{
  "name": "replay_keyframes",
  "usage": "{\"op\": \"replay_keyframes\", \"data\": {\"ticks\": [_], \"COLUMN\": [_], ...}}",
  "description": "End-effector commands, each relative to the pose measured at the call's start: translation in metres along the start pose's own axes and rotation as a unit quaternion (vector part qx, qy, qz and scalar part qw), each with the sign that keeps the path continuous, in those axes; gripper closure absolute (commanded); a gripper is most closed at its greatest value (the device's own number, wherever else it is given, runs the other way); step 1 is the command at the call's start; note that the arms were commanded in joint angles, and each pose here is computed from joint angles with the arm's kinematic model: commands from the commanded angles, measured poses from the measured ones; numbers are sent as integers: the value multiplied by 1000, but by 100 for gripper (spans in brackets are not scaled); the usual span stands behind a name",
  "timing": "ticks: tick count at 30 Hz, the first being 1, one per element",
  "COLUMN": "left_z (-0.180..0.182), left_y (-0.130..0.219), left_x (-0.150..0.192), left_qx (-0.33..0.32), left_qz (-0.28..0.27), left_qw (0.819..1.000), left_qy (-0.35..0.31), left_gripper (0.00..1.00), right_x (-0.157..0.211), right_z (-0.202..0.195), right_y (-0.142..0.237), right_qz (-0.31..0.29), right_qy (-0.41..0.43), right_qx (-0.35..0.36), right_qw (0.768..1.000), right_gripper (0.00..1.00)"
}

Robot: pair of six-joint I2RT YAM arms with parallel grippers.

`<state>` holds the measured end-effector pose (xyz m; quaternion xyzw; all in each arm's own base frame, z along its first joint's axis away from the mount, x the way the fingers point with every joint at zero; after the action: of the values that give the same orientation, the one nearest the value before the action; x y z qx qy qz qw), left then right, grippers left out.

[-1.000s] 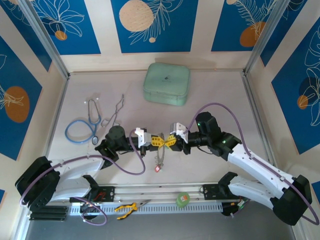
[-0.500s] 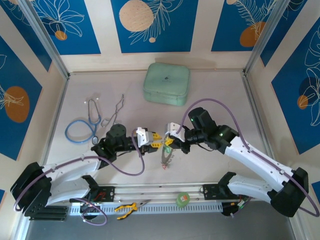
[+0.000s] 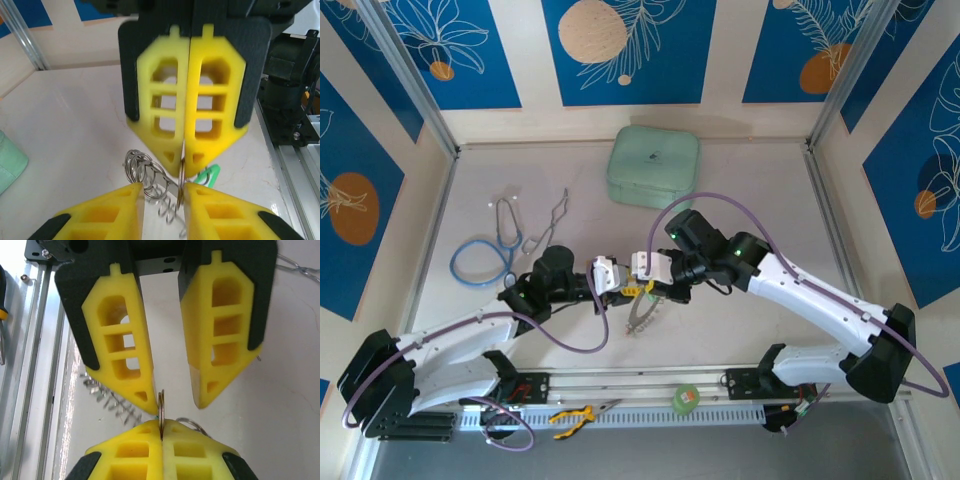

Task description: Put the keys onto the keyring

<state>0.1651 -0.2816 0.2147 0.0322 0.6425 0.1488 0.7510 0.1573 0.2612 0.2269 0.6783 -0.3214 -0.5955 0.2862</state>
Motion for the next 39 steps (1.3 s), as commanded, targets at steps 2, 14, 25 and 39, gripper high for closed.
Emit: {"op": "replay_keyframes", "data": {"ticks": [2,14,25,39], "left_z": [-3,-5,-5,-6], "left_y": [1,3,6,9], "left_x": [-14,-14,-25,-32], "left_qx": [10,8,1,3], "left_qz": [-33,-48,-106,-136], "left_qw": [999,999,994,991], "left_qy": [-12,-9,-6,5], "left_gripper": [81,100,100,100], "right_x": [-12,-5,15,11], "right_z": [2,-10,2,1], "right_y": [3,30,4,-9], "right_qz": [-9,-168,-176,-185], "right_qy": [21,-100,-170,-170], "right_qx": [-4,37,6,-26], "right_qw": [1000,980,970,968], "right_gripper": [100,65,63,85]}}
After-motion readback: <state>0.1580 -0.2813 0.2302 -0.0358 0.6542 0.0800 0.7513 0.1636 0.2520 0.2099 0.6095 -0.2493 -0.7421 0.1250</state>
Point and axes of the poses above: each hand's point on the last joint's axis, 136 mm out from that joint toward the fingers, its own y axis back along the fingers, its own z axis along the line the jaws close on, x = y × z, the point moved 3 cm from there along y, back along the fingers, and after that the axes turned 1 degree about -y, right-handed, at the moved point
